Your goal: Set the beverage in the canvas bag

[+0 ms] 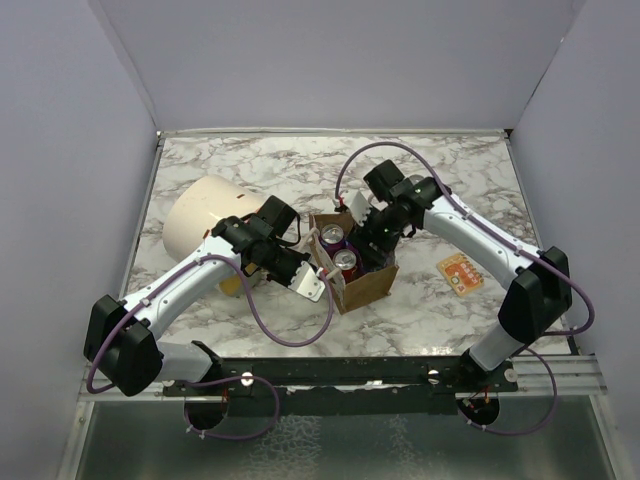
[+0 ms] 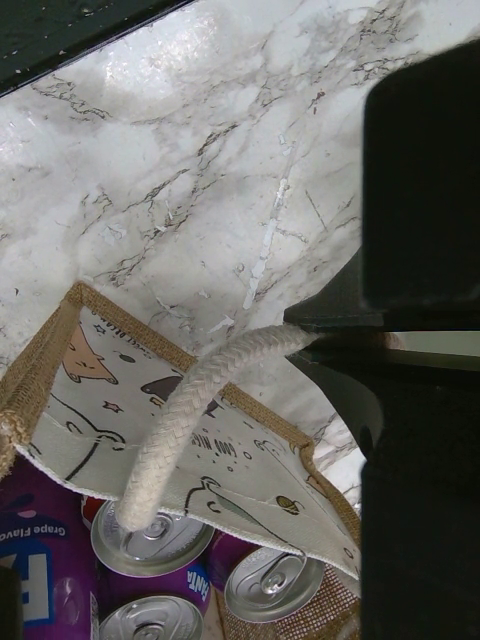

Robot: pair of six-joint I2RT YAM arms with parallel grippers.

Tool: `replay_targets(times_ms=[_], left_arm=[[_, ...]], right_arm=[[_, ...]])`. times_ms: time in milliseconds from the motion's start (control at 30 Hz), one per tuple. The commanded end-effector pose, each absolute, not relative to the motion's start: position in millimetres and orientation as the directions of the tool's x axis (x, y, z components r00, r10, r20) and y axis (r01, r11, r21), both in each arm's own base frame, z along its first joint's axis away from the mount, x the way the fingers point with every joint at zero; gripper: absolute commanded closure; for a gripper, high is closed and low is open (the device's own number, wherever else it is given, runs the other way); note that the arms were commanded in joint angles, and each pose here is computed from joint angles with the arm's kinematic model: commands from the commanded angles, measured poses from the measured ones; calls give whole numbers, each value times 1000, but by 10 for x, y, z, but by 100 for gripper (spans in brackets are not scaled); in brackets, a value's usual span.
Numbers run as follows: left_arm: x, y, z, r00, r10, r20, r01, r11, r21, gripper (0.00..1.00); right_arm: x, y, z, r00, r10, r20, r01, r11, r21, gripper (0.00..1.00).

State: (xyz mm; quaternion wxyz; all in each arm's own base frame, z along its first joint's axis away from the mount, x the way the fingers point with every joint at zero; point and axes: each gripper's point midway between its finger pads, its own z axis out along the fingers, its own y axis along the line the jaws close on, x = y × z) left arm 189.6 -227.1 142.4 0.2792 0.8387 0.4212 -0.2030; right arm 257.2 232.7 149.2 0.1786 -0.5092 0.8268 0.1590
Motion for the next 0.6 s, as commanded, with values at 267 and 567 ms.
replay_targets(times_ms=[267, 567], left_arm=[[1846, -2272, 1412, 567, 580, -585, 814, -506, 287, 100], [1839, -2273, 1418, 568, 578, -586, 813, -507, 288, 100]], right_arm=[[2572, 2345, 1416, -370, -778, -508, -912, 408, 41, 95], [2538, 2334, 1289, -350, -783, -514, -922, 386, 39, 89]])
